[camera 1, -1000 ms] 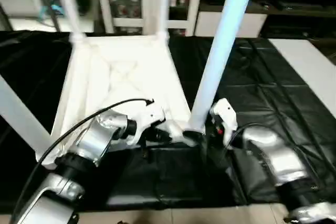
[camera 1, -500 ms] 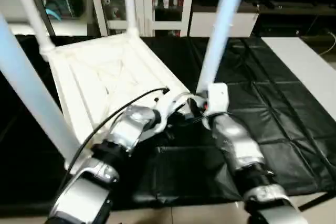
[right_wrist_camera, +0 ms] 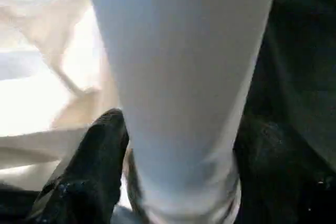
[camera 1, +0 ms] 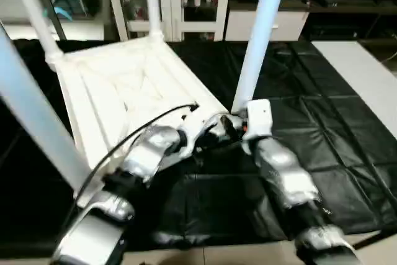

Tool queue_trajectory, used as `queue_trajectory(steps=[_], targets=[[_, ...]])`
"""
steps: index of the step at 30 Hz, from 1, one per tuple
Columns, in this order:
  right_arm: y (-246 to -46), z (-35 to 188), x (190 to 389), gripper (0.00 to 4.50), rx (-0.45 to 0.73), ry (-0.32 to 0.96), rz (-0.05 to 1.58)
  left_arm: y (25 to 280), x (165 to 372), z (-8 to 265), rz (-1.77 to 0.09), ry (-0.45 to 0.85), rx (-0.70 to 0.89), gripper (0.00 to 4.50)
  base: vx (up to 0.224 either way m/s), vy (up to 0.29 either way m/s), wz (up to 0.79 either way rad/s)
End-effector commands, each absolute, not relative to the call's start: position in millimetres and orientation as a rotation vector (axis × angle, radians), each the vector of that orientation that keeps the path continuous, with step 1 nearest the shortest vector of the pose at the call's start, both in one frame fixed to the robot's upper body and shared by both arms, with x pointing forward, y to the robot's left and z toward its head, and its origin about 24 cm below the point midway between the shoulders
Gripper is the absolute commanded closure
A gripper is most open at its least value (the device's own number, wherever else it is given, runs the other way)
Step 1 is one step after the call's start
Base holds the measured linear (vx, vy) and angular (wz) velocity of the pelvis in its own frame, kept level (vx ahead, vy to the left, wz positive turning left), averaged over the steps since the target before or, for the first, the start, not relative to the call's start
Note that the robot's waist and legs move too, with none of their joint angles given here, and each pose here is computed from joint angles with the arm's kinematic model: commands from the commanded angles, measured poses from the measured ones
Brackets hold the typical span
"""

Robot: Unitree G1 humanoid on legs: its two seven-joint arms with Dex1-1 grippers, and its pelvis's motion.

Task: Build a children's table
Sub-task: Rotate leg to tighten

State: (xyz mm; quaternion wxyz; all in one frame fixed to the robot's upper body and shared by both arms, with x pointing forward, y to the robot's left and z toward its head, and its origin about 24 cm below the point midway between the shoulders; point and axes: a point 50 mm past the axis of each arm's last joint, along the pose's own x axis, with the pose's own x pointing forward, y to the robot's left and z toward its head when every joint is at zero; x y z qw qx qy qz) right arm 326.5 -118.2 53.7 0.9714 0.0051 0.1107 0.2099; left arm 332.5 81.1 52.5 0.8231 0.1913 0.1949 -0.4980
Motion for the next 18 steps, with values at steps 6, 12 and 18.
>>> queue_trajectory(steps=[6, 12, 18], targets=[[-139.5, 54.1, 304.9, 0.26, -0.1, 0.302, 0.806, 98.8, 304.8, 31.4, -1.262, 0.563, 0.372, 4.5, 0.0, 0.0, 0.0], [-151.0, 52.9, 296.8, 0.26, -0.166, 0.35, 0.946, 101.6, 295.6, 32.4, -1.371, 0.597, 0.362, 4.5, 0.0, 0.0, 0.0], [-151.5, 55.3, 298.6, 0.55, -0.131, 0.33, 0.96, 101.1, 294.4, 31.6, -1.389, 0.61, 0.374, 4.5, 0.0, 0.0, 0.0]])
